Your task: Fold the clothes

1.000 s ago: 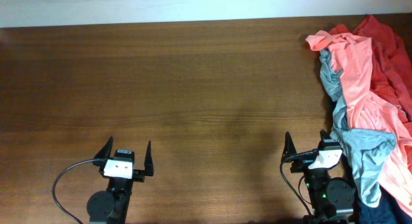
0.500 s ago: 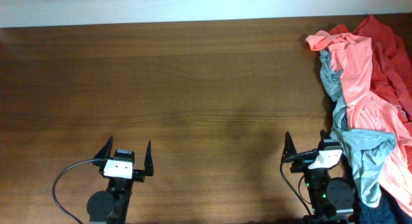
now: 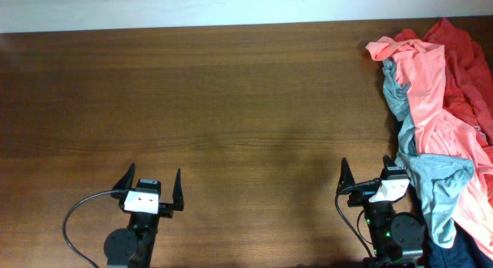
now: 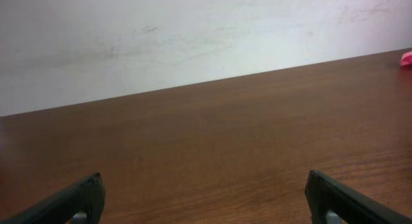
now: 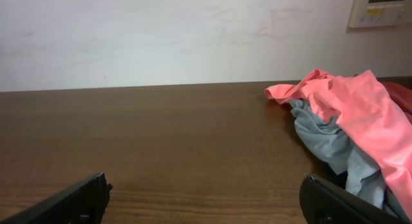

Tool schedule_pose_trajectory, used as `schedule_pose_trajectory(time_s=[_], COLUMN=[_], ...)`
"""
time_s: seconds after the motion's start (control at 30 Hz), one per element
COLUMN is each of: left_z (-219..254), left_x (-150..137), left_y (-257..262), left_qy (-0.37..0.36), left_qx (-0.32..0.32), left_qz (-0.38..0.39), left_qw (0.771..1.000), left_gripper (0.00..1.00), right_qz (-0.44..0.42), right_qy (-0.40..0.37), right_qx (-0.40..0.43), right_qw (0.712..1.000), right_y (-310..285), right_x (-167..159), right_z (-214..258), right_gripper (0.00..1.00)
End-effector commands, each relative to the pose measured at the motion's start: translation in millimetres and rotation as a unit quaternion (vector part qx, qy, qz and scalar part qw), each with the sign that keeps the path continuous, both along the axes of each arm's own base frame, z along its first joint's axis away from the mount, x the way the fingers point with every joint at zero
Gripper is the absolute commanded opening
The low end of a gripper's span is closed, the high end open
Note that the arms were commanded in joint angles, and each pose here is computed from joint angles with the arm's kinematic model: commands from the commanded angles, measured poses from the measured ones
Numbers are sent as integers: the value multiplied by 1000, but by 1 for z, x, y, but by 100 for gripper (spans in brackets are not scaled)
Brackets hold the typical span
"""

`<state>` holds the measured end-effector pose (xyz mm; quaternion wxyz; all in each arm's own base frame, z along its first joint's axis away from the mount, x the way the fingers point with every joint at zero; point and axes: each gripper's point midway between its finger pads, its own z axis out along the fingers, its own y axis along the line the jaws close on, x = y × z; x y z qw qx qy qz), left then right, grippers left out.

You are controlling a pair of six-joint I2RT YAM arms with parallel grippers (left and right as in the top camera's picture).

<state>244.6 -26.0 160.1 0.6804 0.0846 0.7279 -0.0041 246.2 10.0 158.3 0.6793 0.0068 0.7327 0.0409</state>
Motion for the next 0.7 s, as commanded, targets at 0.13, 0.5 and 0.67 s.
schedule_pose_trajectory(time_s=[0.13,0.5,0.67], left_z=[-2,-1,2], left_x=[0,-1,-5], left_y=[0,-10,-26], left_qy=[-1,-3,-1], left_qx=[8,5,-37], left_qz=[1,-29,-74], left_qw=[1000,1000,997], left_gripper=[99,99,99], right_qz=[15,34,25], right_qy=[-1,20,82], right_qx=[-3,77,132], right_qw=[1000,996,988], right_y=[6,15,16], right_x=[-1,0,2], right_z=[-1,-7,-33], right_gripper=[99,99,98])
